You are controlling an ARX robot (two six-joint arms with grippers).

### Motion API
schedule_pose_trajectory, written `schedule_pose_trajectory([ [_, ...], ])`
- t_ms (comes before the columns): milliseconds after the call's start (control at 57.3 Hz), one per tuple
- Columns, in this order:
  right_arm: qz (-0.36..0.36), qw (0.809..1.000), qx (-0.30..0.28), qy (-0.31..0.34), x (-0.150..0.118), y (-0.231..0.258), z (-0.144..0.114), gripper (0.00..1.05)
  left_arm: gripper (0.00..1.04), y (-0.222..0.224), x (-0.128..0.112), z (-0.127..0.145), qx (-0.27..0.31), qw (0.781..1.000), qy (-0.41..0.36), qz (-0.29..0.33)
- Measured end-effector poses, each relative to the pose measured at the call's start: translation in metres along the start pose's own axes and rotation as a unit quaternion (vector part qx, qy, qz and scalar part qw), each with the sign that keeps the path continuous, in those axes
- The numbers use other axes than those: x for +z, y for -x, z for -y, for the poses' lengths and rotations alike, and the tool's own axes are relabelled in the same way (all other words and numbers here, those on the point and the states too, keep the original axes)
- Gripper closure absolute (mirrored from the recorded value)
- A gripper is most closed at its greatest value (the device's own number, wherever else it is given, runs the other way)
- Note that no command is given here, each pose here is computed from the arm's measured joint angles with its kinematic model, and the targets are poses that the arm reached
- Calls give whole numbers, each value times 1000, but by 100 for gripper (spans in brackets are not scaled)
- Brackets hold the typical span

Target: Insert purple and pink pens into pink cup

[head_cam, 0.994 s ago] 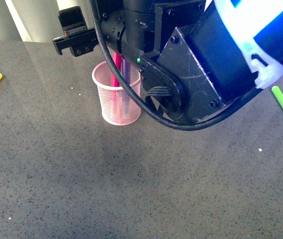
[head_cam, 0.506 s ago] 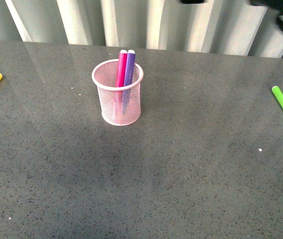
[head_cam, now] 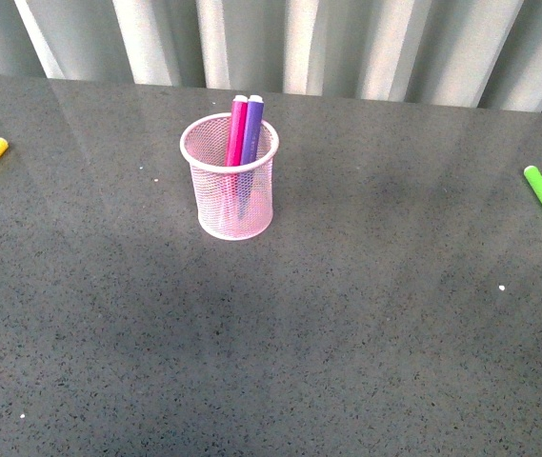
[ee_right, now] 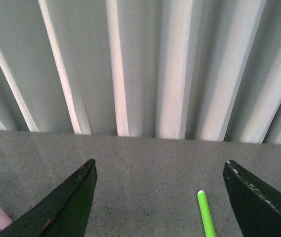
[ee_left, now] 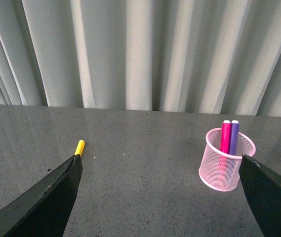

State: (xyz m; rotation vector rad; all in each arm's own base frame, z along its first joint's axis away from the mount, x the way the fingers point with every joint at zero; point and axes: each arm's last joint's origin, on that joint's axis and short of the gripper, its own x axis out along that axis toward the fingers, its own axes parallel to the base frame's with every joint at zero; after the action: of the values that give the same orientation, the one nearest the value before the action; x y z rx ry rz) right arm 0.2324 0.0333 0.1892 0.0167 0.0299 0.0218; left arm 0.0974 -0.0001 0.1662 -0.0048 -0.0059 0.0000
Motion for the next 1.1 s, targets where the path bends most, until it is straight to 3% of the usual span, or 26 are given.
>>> schedule_pose_trajectory([
  [418,9,1000,-7,9,-14,51,20,102,7,0,0,0,-1,1000,0,0],
  [715,5,1000,-9,9,-30,77,32,101,7,0,0,0,-1,1000,0,0],
  [1099,23,1000,-9,9,-20,98,31,101,7,0,0,0,-1,1000,0,0],
])
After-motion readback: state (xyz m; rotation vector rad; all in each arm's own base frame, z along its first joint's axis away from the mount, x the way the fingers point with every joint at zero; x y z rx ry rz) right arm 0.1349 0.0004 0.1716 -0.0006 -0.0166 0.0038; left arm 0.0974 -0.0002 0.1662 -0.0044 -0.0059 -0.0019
